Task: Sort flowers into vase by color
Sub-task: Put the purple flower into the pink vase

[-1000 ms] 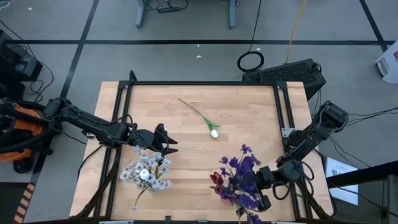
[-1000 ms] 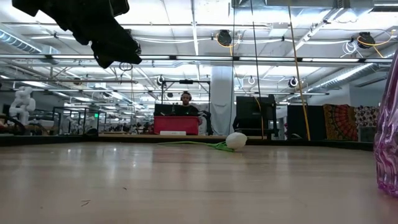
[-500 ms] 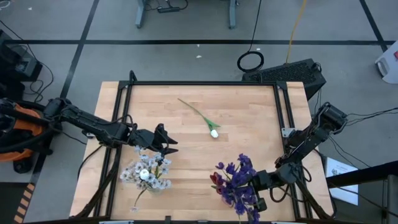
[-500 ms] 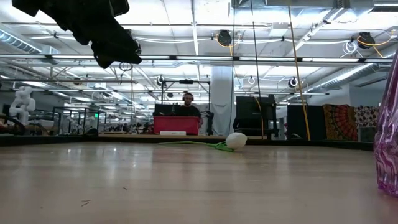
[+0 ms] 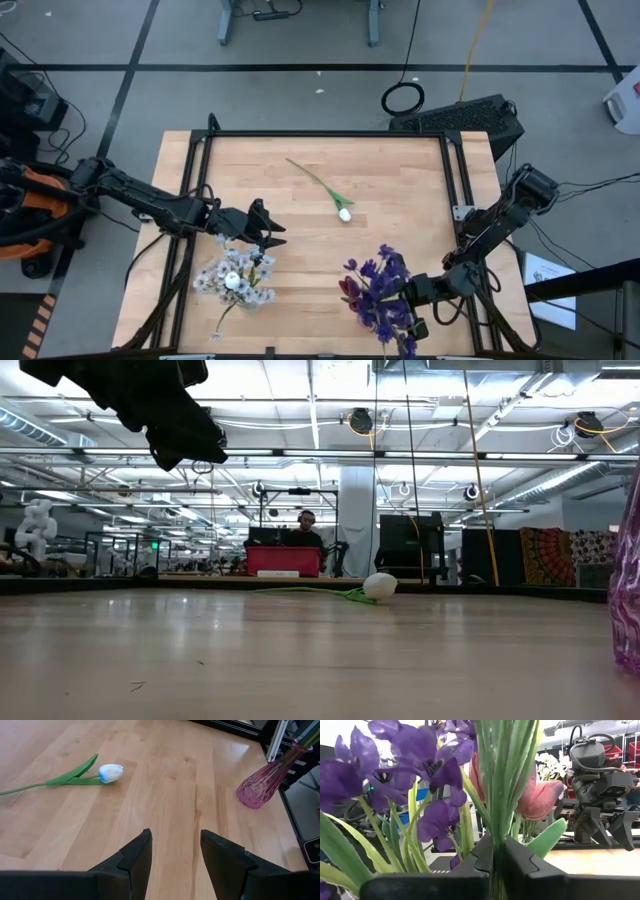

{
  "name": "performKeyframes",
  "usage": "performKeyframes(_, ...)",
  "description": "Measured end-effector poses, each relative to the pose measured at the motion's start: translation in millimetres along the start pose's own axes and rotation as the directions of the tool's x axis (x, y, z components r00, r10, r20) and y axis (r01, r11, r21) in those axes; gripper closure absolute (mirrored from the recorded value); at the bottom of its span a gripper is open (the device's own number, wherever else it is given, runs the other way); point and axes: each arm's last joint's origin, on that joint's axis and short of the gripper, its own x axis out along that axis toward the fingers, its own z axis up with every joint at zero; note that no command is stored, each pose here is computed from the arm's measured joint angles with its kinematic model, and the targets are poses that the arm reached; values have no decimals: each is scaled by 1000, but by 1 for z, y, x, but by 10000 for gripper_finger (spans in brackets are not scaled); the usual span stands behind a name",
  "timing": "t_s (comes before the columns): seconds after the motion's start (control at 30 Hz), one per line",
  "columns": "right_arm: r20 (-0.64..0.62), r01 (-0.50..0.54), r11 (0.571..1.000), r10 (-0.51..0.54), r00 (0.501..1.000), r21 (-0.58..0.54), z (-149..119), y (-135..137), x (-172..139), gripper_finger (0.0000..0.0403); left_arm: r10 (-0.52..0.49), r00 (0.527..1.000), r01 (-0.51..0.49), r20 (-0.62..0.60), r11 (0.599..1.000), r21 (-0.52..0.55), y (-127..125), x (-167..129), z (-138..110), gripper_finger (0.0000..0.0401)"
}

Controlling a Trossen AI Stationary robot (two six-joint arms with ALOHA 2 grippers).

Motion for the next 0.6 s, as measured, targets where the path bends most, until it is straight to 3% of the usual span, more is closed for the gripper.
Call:
performKeyframes(0.23,-57,-9,999,7,998,-38,4,-1,-6,362,0,1000,0,0,1000,0,0,0,0,228)
performKeyframes(0.6,-132,-12,1000,11,991,-9,17,-3,-17,360,0,1000,0,0,1000,0,0,0,0,228)
